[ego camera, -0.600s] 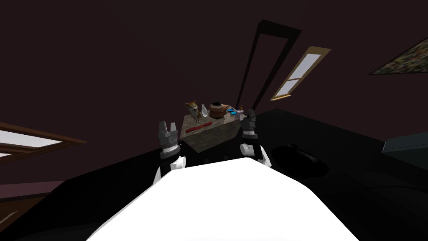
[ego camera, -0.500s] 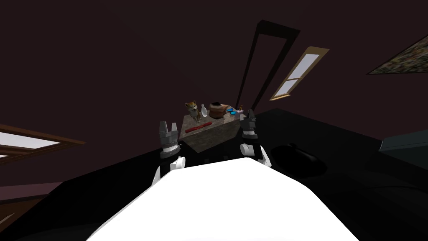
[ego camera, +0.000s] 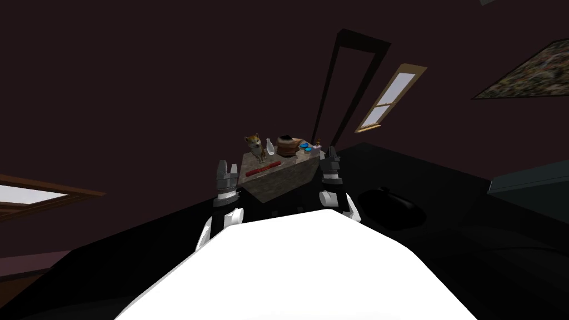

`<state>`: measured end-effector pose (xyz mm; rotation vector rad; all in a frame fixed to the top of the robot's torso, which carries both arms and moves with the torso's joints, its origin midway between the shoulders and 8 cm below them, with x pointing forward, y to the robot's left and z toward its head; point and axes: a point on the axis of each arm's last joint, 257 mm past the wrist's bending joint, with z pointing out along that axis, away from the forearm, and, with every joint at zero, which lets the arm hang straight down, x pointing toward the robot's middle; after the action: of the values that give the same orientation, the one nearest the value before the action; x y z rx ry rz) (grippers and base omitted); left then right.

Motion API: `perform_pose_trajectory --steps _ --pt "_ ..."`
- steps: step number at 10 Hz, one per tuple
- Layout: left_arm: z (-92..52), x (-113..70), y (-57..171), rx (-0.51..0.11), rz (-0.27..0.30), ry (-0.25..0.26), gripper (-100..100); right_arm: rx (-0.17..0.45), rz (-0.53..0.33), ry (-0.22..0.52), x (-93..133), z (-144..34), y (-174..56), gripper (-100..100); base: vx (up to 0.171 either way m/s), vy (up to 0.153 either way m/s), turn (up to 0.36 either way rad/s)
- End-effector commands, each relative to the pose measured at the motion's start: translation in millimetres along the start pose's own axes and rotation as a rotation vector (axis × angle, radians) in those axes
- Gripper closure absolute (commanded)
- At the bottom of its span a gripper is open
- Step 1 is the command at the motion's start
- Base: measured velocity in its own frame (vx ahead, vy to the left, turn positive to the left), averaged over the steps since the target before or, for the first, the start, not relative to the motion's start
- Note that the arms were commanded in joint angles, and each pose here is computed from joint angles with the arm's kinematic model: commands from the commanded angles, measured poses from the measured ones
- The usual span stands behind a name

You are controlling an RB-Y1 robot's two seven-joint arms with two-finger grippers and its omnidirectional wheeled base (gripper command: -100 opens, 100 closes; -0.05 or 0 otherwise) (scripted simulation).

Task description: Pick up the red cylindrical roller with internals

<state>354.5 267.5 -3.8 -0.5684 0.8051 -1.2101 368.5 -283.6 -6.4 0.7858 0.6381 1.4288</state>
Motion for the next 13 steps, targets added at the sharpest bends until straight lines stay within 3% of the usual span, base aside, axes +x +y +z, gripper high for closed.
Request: perform_pose_trajectory --steps 1,4,13 --pt "1.7 -0.8 12.3 -0.044 -0.001 0.010 -100 0.000 0.000 0.000 0.0 0.0 0.0 0 -0.019 0.007 -0.051" --pt "2.4 -2.8 26.3 -0.092 -0.002 0.015 -100 0.000 0.000 0.000 0.0 0.0 0.0 0 -0.016 0.005 -0.040" --pt "0.7 -21.0 89.4 -0.316 -0.029 -0.002 -100 0.000 0.000 0.000 0.0 0.0 0.0 0 -0.017 0.003 -0.052"
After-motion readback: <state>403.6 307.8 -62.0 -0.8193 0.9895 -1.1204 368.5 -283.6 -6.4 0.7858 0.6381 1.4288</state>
